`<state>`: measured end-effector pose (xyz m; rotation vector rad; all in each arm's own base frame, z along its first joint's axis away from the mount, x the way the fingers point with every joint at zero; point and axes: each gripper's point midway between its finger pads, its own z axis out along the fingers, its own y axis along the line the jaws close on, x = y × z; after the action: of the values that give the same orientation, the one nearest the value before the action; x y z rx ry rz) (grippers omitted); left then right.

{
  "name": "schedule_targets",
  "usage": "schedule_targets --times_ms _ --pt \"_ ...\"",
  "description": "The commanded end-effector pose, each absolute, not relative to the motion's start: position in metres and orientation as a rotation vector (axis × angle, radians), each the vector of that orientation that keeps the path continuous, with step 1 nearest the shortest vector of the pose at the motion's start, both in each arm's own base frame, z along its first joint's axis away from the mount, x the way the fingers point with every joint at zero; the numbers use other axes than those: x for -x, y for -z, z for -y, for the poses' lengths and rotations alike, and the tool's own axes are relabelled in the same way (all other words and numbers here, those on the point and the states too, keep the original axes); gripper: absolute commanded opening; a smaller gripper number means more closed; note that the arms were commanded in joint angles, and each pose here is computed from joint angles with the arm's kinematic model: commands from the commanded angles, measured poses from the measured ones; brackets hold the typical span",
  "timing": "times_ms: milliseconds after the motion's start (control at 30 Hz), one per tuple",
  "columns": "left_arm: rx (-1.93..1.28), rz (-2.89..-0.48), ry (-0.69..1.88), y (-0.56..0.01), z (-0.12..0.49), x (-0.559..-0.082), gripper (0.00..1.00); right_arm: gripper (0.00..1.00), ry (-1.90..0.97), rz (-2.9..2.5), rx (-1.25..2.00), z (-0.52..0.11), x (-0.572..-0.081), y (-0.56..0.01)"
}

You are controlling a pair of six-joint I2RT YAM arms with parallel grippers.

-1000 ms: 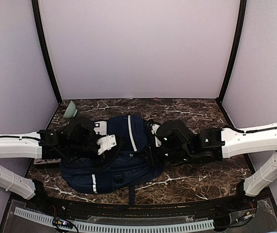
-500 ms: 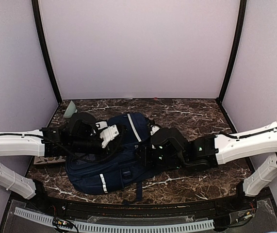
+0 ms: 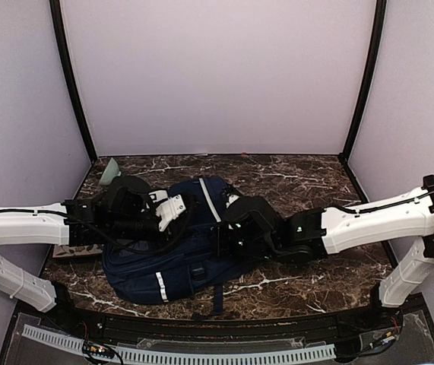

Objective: Pack the student bag
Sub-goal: Pick up the student bag from the upper front pocket, then zip the upper front pocket of the student bag.

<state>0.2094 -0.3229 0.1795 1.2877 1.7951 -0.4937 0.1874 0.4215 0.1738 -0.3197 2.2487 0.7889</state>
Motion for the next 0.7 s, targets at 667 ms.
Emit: schedule_targets --times_ms 667 --pt "-1.651 -1.522 0.645 -0.179 0.303 -0.139 0.04 0.0 -0.329 -2.302 0.863 -0.311 -0.258 -0.177"
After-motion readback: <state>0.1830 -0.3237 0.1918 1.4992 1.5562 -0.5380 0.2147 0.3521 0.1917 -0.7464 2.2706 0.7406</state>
